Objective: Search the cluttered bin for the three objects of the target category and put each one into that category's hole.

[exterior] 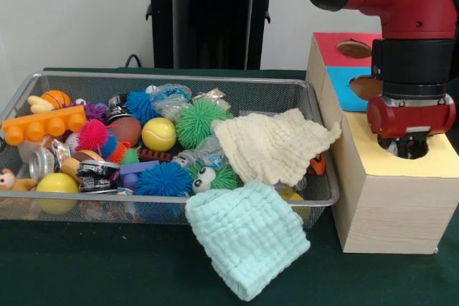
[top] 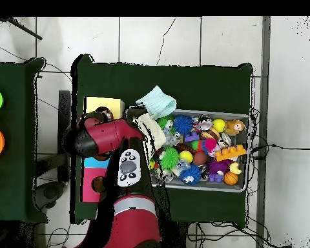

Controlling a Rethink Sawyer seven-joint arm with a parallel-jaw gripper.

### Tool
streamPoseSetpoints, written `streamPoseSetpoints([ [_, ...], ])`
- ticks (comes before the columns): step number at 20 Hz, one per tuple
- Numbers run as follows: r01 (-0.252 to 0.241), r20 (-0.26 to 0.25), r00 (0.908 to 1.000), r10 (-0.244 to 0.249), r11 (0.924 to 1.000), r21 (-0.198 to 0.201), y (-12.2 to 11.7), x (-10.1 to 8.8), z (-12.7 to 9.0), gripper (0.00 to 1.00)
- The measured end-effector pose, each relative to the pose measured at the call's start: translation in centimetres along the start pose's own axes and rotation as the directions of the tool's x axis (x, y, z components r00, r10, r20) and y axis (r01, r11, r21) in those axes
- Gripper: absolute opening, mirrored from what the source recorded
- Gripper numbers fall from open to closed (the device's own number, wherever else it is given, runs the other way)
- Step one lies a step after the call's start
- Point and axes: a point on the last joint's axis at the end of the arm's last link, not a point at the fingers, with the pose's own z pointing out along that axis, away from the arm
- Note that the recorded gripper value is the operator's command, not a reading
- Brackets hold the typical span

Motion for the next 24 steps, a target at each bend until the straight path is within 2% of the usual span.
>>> streamPoseSetpoints([
  [4, 0.007, 0.021, 0.9998, -0.007, 1.0000, 0.007, 0.0, -0.4, 0.2, 0.00],
  [12, 0.007, 0.016, 0.9998, -0.007, 0.9999, 0.010, -0.2, -0.4, 0.1, 0.00],
  [15, -0.002, -0.016, 0.9999, 0.002, 0.9999, 0.011, -0.6, -0.3, -0.3, 0.00],
  [18, -0.020, -0.081, 0.9965, 0.021, 0.9997, 0.015, -1.4, 0.0, -1.6, 0.00],
  [20, -0.034, -0.130, 0.9908, 0.036, 0.9993, 0.018, -2.0, 0.1, -2.7, 0.00],
  [21, -0.046, -0.172, 0.9839, 0.049, 0.9987, 0.022, -2.4, 0.0, -3.8, 0.00],
  [24, -0.061, -0.221, 0.9731, 0.065, 0.9979, 0.023, -2.7, -0.9, -5.8, 0.00],
])
